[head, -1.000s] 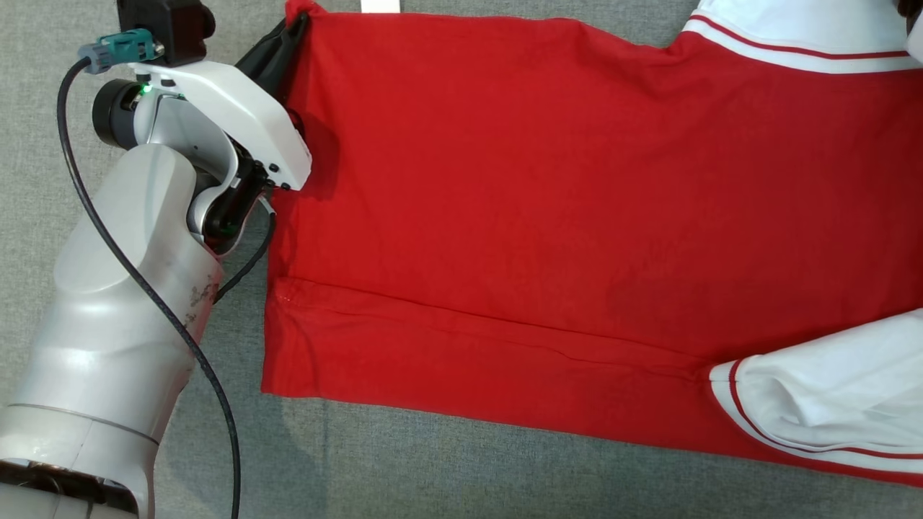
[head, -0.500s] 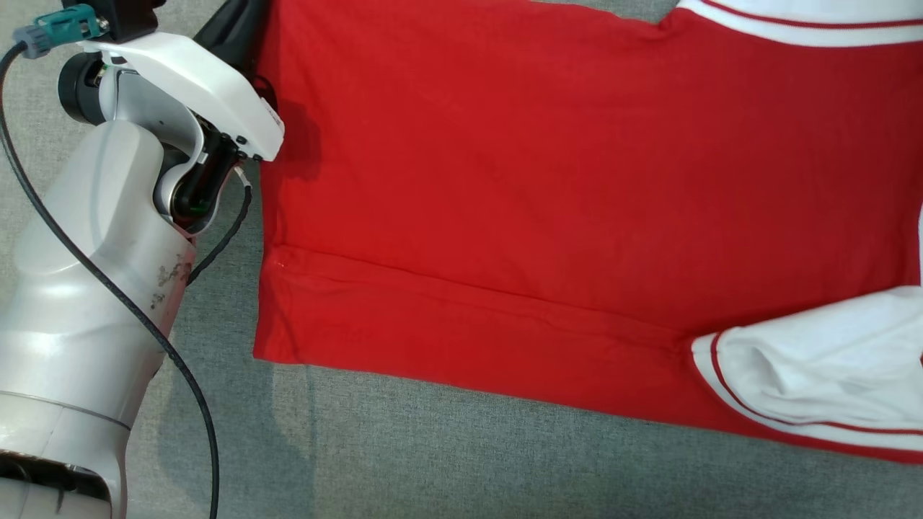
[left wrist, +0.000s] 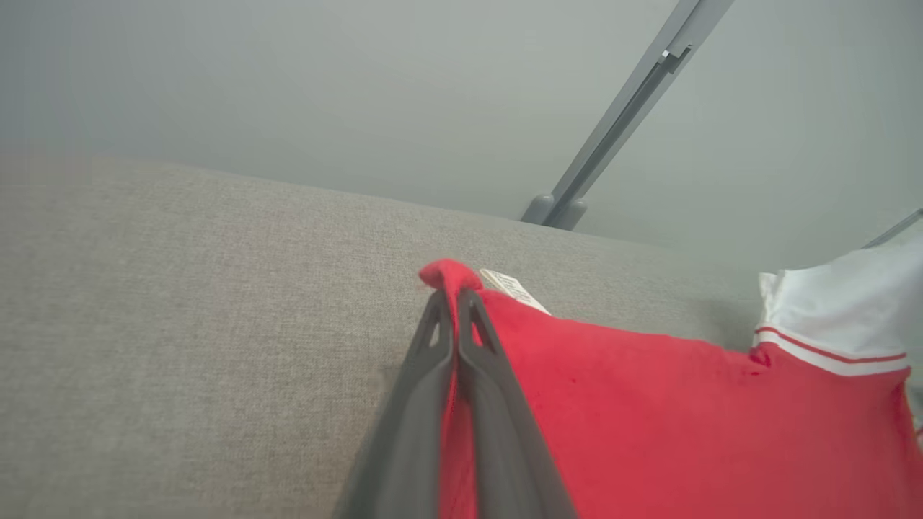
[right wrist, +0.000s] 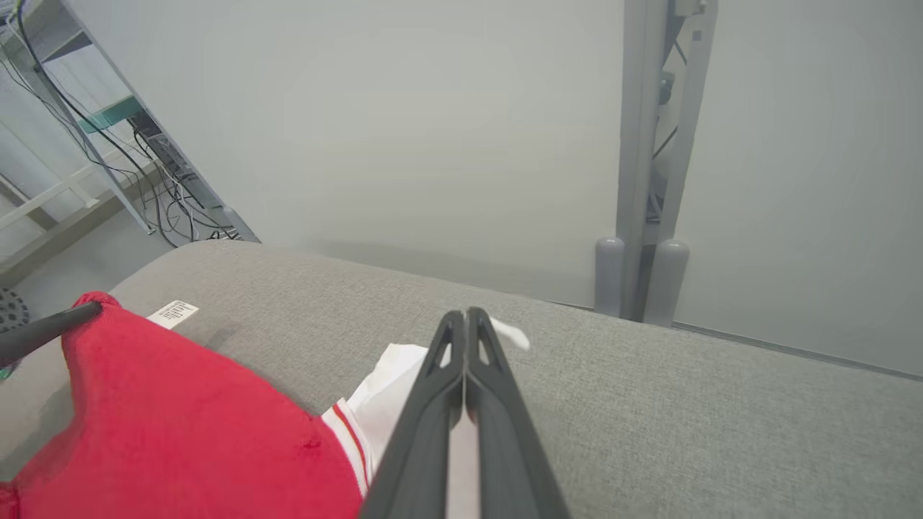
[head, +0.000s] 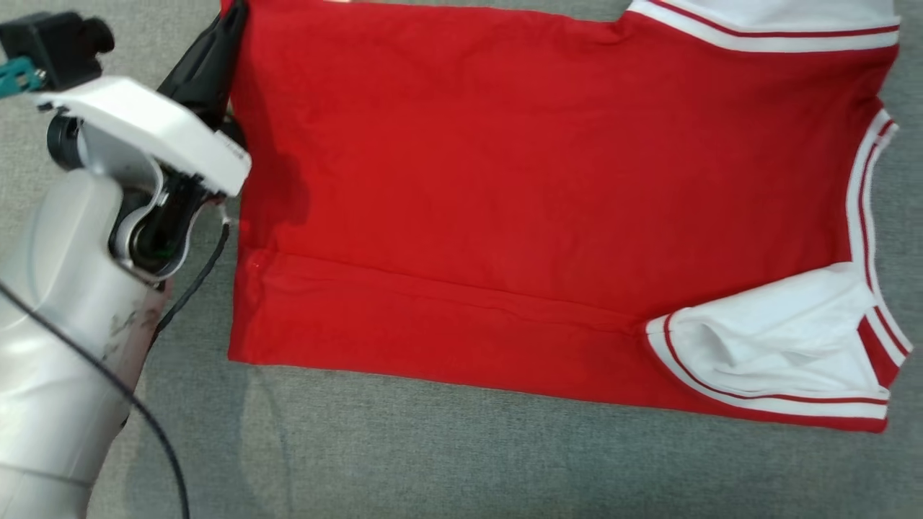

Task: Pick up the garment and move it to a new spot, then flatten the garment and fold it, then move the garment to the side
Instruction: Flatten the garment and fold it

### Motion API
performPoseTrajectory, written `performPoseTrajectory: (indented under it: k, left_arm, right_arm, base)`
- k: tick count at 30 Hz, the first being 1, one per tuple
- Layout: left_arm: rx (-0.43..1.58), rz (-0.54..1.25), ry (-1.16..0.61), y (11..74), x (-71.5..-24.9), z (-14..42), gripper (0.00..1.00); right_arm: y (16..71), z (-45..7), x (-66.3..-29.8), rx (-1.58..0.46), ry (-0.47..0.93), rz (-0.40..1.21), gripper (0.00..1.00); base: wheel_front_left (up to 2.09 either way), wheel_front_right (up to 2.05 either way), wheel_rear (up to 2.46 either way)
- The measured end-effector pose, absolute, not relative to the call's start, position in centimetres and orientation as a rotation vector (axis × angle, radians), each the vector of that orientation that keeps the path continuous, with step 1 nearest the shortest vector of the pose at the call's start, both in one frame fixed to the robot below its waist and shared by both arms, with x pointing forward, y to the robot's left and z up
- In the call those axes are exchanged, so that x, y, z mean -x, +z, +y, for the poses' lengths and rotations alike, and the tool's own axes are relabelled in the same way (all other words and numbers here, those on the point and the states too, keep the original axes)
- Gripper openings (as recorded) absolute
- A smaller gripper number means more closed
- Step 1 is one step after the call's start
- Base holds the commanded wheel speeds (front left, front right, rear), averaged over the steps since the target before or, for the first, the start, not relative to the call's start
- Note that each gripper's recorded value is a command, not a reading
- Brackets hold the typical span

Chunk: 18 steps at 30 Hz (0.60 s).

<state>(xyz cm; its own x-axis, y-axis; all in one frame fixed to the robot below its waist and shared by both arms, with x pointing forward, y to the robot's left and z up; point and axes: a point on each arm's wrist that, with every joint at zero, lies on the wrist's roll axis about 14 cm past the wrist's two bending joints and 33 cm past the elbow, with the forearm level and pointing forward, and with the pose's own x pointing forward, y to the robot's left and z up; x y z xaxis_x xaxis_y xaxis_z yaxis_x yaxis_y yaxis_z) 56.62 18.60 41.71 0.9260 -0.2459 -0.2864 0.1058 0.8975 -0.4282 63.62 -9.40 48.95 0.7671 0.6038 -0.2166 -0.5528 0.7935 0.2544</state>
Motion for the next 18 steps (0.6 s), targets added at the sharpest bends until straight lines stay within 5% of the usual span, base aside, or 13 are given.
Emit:
performPoseTrajectory:
  k: [9,18]
  left_arm:
    - [0.541,0.352,-0.187,42.4,-52.7,20.1,0.0]
    - [0.572,0.416,-0.183,41.6,-48.7,20.0,0.0]
  right_arm:
    - [50.1,-10.4,-54.7,-0.353,0.691,0.255,0.0]
    - [46.3,-11.6,-45.7,-0.58,0.586,0.341,0.0]
  base:
    - [0.0,0.0,0.0]
    - [0.0,0.0,0.0]
